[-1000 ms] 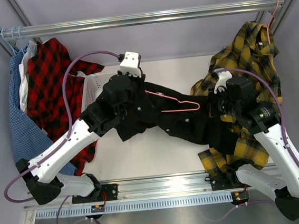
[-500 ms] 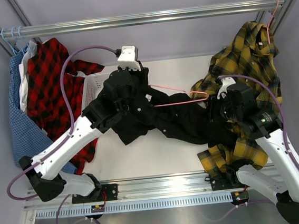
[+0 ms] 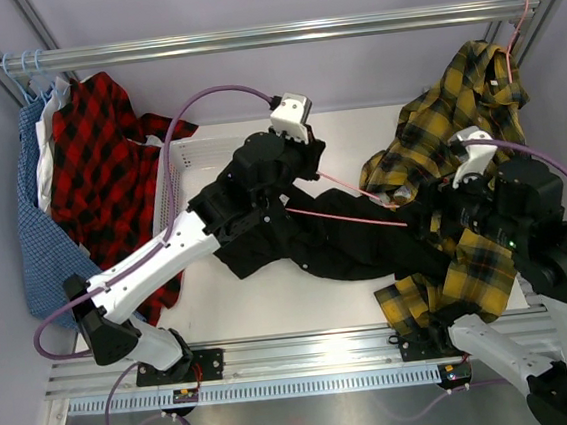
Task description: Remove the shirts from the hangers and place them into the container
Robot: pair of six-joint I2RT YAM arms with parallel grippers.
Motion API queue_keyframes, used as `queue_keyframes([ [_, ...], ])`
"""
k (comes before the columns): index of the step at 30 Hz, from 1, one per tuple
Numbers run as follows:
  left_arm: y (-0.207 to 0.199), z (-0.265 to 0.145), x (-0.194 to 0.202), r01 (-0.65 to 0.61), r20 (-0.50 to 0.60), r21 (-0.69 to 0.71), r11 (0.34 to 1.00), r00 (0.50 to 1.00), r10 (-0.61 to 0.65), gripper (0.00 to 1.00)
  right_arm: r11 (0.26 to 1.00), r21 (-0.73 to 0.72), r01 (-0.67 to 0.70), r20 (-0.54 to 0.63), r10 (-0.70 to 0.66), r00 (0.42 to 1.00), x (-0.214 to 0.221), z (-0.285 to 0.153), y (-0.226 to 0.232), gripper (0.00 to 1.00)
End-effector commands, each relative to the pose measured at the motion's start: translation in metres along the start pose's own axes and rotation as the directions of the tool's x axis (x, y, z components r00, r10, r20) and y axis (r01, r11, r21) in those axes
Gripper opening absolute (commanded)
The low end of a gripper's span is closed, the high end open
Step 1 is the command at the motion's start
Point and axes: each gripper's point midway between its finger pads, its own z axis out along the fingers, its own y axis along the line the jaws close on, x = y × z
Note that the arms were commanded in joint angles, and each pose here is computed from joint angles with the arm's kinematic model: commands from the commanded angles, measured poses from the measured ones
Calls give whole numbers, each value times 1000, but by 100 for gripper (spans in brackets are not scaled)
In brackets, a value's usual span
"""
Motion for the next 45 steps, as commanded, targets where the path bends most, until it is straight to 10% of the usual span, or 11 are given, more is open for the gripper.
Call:
queue_keyframes([
  [1,-35,-13,-50,16,130,135,991,991,-34,0,996,-72,44,-124,-53,991,20,31,5,82],
  [9,-58,-24,-45,35,107,216,976,992,-59,0,981,-189,44,-219,-86,972,41,64,16,70],
  [17,-50,-25,-39,29,101,185,982,994,-49,8,976,-213,49,-191,-91,977,41,53,21,3],
  [26,-25,-43,-48,40,128,83,996,991,-51,99,979,-204,-6,-200,-36,979,53,24,26,0],
  [45,109,-156,61,102,-46,-391,915,990,-130,99,897,403,-184,181,120,976,-89,16,-63,0],
])
